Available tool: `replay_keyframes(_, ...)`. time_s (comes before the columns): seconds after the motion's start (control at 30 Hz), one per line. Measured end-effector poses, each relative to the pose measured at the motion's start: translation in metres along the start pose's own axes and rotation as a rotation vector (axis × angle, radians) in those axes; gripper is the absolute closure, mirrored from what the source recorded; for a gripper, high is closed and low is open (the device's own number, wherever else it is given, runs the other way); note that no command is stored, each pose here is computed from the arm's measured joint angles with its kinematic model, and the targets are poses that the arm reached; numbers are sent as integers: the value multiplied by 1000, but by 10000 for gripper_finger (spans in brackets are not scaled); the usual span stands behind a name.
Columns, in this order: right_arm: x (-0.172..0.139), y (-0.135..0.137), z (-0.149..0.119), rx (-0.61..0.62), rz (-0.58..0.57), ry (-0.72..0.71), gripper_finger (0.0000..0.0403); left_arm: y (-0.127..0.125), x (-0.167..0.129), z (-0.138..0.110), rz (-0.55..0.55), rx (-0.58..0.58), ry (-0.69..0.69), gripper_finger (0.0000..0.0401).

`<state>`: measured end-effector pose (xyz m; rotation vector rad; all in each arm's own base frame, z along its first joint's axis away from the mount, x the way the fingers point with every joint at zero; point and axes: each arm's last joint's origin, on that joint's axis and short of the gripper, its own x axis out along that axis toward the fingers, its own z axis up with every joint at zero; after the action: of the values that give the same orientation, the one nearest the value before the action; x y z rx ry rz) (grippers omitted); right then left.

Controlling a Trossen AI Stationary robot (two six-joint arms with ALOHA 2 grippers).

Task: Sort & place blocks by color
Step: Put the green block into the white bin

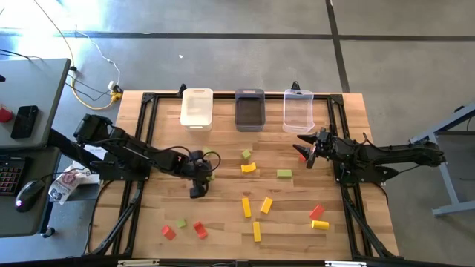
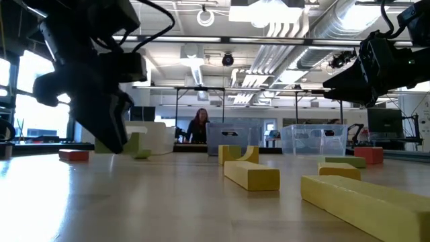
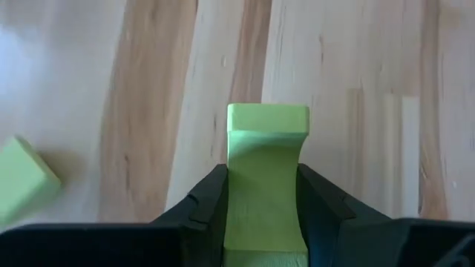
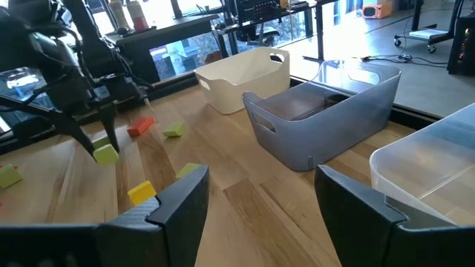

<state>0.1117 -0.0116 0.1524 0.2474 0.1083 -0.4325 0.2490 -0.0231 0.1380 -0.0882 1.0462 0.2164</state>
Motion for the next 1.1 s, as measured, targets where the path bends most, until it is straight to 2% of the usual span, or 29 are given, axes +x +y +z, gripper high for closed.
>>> replay_keyframes(0.33,0,0,0,0,0,0,171,23,-11,25,124,81,25,304)
replay_keyframes(0.5,0,0,0,0,0,0,171,41,-24,39,174,103,-11,304)
replay_keyframes(0.63,0,0,-1,-3,-2,6,171,59,-41,45,264,101,-67,305)
replay_keyframes(0.9,0,0,-1,-5,-4,12,171,95,-74,46,418,37,-134,305)
replay_keyframes(1.1,0,0,-1,-6,-4,14,171,123,-88,42,543,-54,-153,305)
